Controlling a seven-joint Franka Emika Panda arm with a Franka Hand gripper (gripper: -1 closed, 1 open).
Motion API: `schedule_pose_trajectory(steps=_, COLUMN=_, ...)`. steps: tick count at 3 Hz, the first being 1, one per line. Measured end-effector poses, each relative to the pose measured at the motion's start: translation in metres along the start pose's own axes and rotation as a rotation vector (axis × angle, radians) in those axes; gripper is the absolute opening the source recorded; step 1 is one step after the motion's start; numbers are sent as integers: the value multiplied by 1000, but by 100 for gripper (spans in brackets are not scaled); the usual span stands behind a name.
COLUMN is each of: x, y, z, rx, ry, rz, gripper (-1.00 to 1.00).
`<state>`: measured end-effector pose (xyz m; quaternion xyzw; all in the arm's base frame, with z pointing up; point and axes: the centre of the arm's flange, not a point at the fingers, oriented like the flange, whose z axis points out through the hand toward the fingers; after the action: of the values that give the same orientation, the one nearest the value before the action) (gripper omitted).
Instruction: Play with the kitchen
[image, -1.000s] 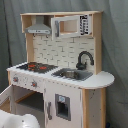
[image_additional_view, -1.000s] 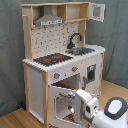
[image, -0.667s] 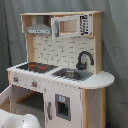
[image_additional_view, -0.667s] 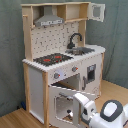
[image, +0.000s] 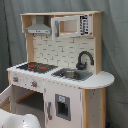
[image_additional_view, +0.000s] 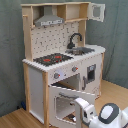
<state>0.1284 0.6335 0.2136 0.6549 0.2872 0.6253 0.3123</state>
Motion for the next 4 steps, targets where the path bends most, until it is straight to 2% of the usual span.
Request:
schedule_pose_trajectory(steps=1, x=-13, y=-6, z=-5, rx=22, ry=-90, rz=55, gripper=100)
schedule_pose_trajectory(steps=2, x=-35, y=-4, z=19, rx=-8, ry=-134, rz=122, gripper=100)
schedule_pose_trajectory(steps=3, x=-68, y=-1, z=35, rx=-30, ry=-166, rz=133, gripper=100)
schedule_pose_trajectory(steps=4, x=-93, y=14, z=42, rx=-55, ry=-209, rz=142, gripper=100)
